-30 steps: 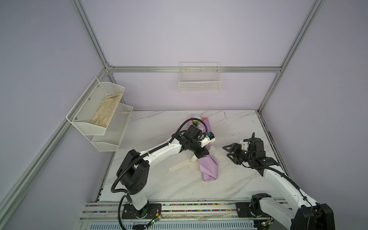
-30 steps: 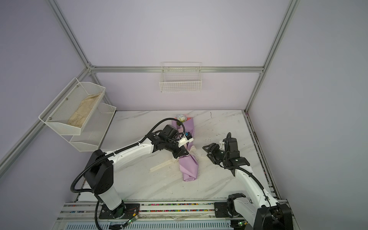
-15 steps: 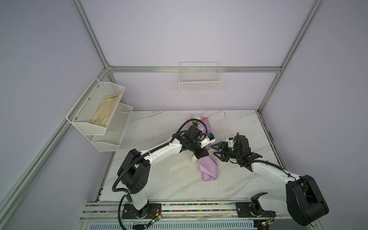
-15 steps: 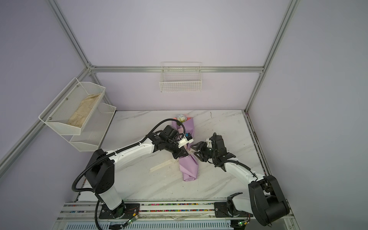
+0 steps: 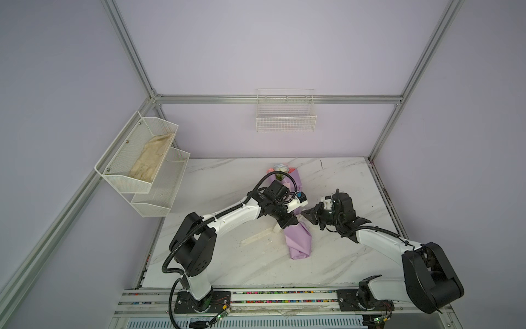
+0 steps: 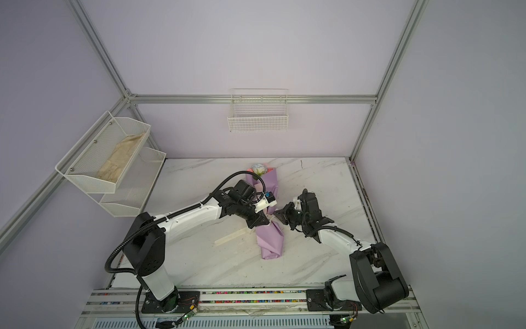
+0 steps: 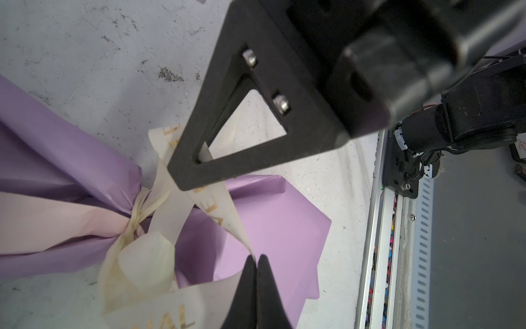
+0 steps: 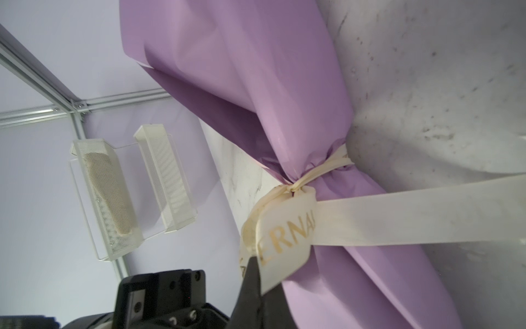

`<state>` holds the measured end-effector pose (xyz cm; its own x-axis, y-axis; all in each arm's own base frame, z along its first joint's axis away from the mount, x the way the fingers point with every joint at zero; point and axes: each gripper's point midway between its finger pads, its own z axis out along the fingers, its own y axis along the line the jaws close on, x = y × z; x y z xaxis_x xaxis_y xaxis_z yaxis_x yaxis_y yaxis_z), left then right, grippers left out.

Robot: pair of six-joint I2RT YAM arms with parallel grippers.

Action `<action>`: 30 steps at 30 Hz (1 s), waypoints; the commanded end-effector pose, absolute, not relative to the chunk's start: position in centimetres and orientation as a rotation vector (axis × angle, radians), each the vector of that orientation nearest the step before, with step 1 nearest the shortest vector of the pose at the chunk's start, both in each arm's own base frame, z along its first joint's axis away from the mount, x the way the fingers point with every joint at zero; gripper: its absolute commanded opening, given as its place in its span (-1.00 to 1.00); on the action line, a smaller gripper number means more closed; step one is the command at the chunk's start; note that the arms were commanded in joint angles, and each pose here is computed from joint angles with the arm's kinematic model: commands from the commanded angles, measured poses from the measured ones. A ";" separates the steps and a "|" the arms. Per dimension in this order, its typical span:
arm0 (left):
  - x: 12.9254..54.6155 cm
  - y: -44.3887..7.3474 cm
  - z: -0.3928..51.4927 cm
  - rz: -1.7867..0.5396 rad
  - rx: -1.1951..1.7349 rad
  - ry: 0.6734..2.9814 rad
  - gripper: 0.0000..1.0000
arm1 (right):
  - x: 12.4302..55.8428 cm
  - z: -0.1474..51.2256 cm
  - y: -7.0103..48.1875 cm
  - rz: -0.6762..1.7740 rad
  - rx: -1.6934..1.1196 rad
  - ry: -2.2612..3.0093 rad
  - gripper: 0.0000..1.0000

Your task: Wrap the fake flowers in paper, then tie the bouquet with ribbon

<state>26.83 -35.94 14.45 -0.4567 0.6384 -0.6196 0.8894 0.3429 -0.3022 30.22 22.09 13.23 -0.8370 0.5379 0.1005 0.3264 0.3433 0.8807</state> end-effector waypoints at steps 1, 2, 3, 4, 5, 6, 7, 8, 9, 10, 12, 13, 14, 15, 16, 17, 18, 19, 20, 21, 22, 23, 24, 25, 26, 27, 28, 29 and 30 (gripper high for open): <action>26.8 -36.1 15.6 -0.875 1.358 2.180 -0.91 | 30.0 13.6 22.1 1.503 0.756 2.384 -1.00; 26.9 -36.1 15.7 -0.875 1.356 2.176 -0.90 | 29.9 13.6 22.1 1.499 0.755 2.386 -1.00; 26.9 -36.1 16.0 -0.877 1.354 2.171 -0.83 | 29.8 13.4 22.1 1.497 0.753 2.390 -1.00; 26.9 -36.1 16.3 -0.874 1.350 2.163 -0.64 | 29.6 13.3 22.0 1.496 0.754 2.395 -1.00; 27.1 -36.1 17.0 -0.878 1.340 2.152 -0.39 | 29.4 13.2 22.0 1.497 0.753 2.397 -1.00; 27.3 -36.1 17.9 -0.896 1.327 2.132 -0.21 | 29.3 13.2 21.9 1.497 0.752 2.398 -1.00; 27.4 -36.1 18.9 -0.921 1.314 2.103 -0.17 | 29.1 12.9 21.9 1.492 0.750 2.405 -1.00; 27.6 -36.0 19.5 -0.924 1.304 2.082 -0.14 | 28.9 12.9 21.9 1.490 0.742 2.410 -1.00; 28.3 -35.7 20.0 -0.904 1.284 2.068 -0.11 | 28.7 12.8 21.9 1.494 0.730 2.416 -1.00; 29.1 -35.4 20.3 -0.878 1.254 2.067 -0.11 | 28.5 12.7 21.9 1.497 0.721 2.425 -1.00; 30.2 -35.4 20.5 -0.849 1.251 2.042 -0.14 | 28.2 12.4 21.9 1.496 0.716 2.439 -1.00; 30.8 -35.5 20.4 -0.822 1.264 2.042 -0.18 | 28.2 12.5 21.9 1.495 0.708 2.440 -1.00; 31.3 -35.7 20.4 -0.803 1.271 2.044 -0.23 | 28.2 12.5 22.0 1.495 0.701 2.440 -1.00; 31.8 -35.9 20.3 -0.787 1.286 2.048 -0.27 | 28.1 12.5 22.0 1.491 0.694 2.448 -1.00; 32.1 -36.1 20.2 -0.778 1.311 2.047 -0.31 | 28.1 12.5 22.0 1.484 0.684 2.455 -1.00; 32.4 -36.4 19.8 -0.769 1.340 2.051 -0.34 | 28.1 12.5 22.0 1.475 0.676 2.463 -1.00; 32.7 -36.6 19.4 -0.754 1.373 2.059 -0.35 | 28.1 12.4 21.9 1.460 0.674 2.471 -1.00; 32.8 -36.8 18.9 -0.743 1.408 2.068 -0.36 | 28.1 12.4 21.9 1.453 0.668 2.472 -1.00; 32.9 -36.9 18.4 -0.738 1.434 2.080 -0.37 | 28.1 12.5 21.9 1.455 0.662 2.473 -1.00; 32.9 -37.0 18.0 -0.731 1.465 2.094 -0.37 | 27.9 12.5 22.0 1.458 0.653 2.478 -1.00; 32.8 -37.3 17.7 -0.726 1.496 2.096 -0.37 | 27.9 12.5 21.9 1.454 0.652 2.482 -1.00; 32.7 -37.4 17.4 -0.725 1.522 2.102 -0.37 | 27.9 12.4 21.9 1.452 0.651 2.485 -1.00; 32.4 -37.6 17.0 -0.717 1.563 2.096 -0.37 | 27.8 12.3 21.9 1.453 0.650 2.488 -1.00; 32.1 -37.8 16.5 -0.701 1.598 2.095 -0.37 | 27.8 12.2 21.9 1.454 0.653 2.489 -1.00; 31.9 -37.8 16.2 -0.681 1.626 2.090 -0.37 | 27.7 12.2 22.0 1.459 0.651 2.488 -1.00; 31.6 -37.9 15.8 -0.656 1.661 2.081 -0.37 | 27.7 12.3 22.0 1.463 0.647 2.485 -1.00; 31.5 -38.0 15.5 -0.633 1.683 2.077 -0.37 | 27.7 12.3 22.0 1.464 0.648 2.484 -1.00; 31.4 -38.1 15.2 -0.614 1.703 2.071 -0.37 | 27.7 12.3 21.9 1.463 0.649 2.481 -1.00; 31.4 -38.0 15.0 -0.591 1.711 2.079 -0.37 | 27.7 12.3 21.9 1.464 0.652 2.481 -1.00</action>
